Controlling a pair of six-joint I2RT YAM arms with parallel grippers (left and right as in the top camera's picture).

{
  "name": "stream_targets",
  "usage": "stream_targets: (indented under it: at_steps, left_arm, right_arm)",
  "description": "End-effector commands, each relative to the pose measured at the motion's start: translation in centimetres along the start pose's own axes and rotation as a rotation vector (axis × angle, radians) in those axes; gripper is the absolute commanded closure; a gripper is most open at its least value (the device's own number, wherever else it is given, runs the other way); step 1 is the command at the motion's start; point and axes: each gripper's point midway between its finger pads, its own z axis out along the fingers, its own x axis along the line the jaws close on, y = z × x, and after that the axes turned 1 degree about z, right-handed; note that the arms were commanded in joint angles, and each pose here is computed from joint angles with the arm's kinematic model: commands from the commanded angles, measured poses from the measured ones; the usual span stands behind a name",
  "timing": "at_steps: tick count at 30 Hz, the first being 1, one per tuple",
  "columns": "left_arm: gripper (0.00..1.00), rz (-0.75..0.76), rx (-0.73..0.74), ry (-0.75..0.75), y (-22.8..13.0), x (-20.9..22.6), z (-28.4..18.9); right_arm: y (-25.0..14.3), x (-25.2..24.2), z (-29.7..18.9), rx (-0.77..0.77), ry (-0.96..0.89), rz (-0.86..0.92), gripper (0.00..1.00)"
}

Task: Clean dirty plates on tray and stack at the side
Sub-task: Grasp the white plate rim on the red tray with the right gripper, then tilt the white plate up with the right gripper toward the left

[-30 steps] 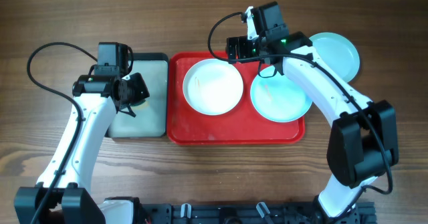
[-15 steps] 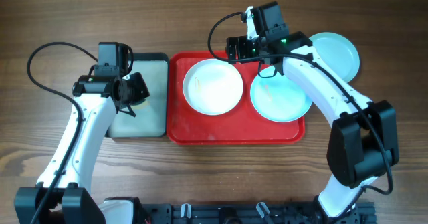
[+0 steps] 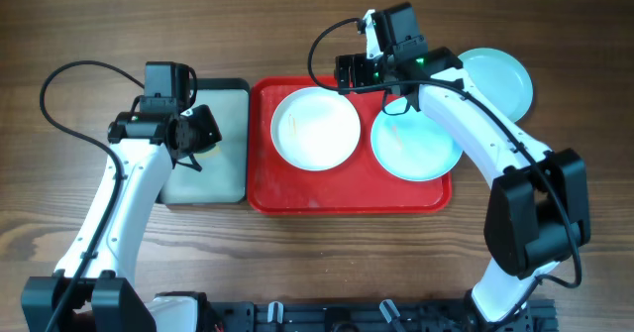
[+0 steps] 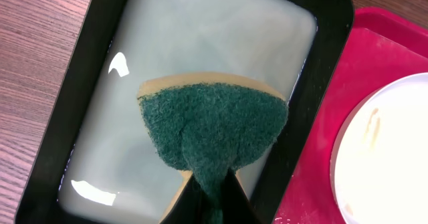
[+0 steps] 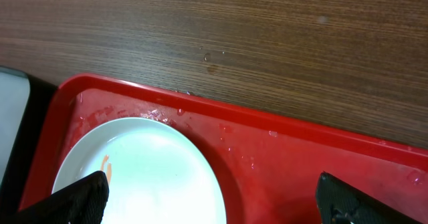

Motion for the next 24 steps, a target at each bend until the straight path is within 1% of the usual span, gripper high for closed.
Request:
stream_targets:
  at_steps: [1, 4, 9, 12, 13, 14, 15, 16, 17, 21, 24]
  left_arm:
    - [0.96, -0.004, 0.0, -0.012, -0.2, -0.3, -0.2]
    - [0.96, -0.004, 0.001, -0.012, -0.2, -0.3, -0.2]
    - [0.96, -0.004, 0.001, -0.012, -0.2, -0.3, -0.2]
    - [0.96, -0.004, 0.004, -0.01, -0.3, -0.2, -0.2]
    - [0.96, -0.004, 0.005, -0.01, -0.3, -0.2, -0.2]
    - [0.96, -0.004, 0.005, -0.01, -0.3, -0.2, -0.2]
    - [0.96, -0.004, 0.005, -0.01, -0.3, -0.2, -0.2]
    - [0.96, -0.004, 0.004, -0.01, -0.3, -0.2, -0.2]
    - [0.96, -0.004, 0.004, -0.01, -0.3, -0.2, -0.2]
    - [0.96, -0.004, 0.005, -0.01, -0.3, -0.2, -0.2]
    - [0.96, -0.004, 0.005, -0.01, -0.3, -0.2, -0.2]
  right_arm:
    - [2.5, 0.8, -1.1, -0.089, 0.028, -0.009, 0.0]
    - [4.5, 1.3, -1.4, -0.173, 0.048, -0.022, 0.0]
    - [4.4, 1.6, -1.4, -0.169, 0.066, -0.016, 0.0]
    - [0.4, 3.0, -1.3, 0.0, 0.164, -0.059, 0.0]
    - [-0.8, 2.8, -1.3, 0.049, 0.163, -0.077, 0.1]
    - [-2.6, 2.4, -1.4, 0.122, 0.149, -0.07, 0.35]
    - [-3.6, 2.2, -1.5, 0.165, 0.141, -0.059, 0.54]
    - [-4.8, 1.9, -1.5, 0.21, 0.131, -0.042, 0.71]
    - [-5.6, 1.7, -1.5, 0.235, 0.126, -0.037, 0.76]
    - [-7.9, 1.0, -0.4, 0.277, 0.111, -0.005, 0.74]
    - [-8.6, 0.7, 0.4, 0.275, 0.101, 0.034, 0.73]
